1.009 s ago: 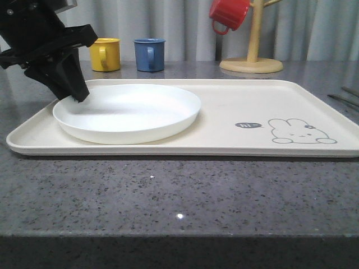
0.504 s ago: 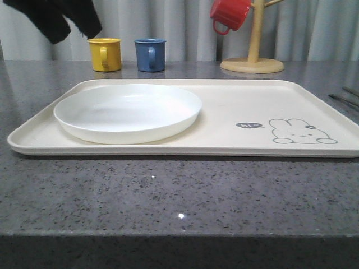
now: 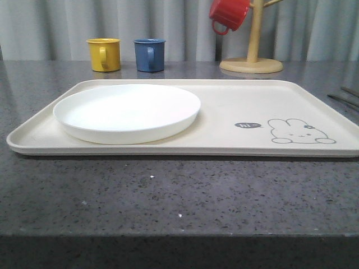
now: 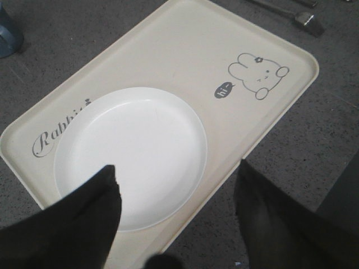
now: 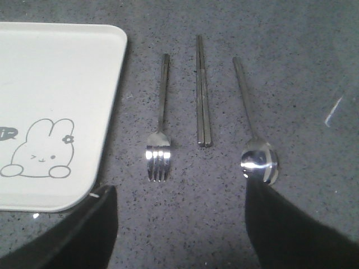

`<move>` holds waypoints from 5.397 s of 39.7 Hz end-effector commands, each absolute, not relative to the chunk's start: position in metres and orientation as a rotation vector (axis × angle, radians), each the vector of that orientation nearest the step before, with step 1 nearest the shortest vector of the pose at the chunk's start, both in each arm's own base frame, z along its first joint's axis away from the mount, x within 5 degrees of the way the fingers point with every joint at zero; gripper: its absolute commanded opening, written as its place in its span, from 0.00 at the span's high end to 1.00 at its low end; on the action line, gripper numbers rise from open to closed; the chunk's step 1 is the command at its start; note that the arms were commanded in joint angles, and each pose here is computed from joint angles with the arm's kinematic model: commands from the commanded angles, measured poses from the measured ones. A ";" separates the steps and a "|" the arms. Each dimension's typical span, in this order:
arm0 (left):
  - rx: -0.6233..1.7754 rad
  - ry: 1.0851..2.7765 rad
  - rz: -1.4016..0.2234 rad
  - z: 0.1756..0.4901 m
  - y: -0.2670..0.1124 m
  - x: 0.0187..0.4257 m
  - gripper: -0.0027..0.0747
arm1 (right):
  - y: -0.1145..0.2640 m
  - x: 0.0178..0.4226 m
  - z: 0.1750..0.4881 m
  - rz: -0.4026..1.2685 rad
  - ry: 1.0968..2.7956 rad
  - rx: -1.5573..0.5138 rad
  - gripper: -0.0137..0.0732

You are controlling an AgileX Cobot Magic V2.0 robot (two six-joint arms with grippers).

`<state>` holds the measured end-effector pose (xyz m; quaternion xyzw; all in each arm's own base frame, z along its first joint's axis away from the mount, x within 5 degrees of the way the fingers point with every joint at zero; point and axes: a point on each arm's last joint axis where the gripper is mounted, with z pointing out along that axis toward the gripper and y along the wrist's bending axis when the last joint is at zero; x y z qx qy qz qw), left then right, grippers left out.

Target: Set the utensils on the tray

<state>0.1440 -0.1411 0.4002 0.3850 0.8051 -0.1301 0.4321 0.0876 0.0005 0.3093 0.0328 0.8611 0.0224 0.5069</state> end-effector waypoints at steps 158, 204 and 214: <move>0.820 1.737 -0.472 0.402 -0.086 0.084 0.42 | 0.154 0.343 0.301 0.624 2.819 0.086 0.91; 0.820 1.737 -0.472 0.402 -0.086 0.084 0.42 | 0.128 0.328 0.338 0.321 2.671 -0.105 0.49; 0.820 1.737 -0.472 0.402 -0.086 0.084 0.42 | 0.070 0.298 0.377 0.008 2.656 -0.083 0.49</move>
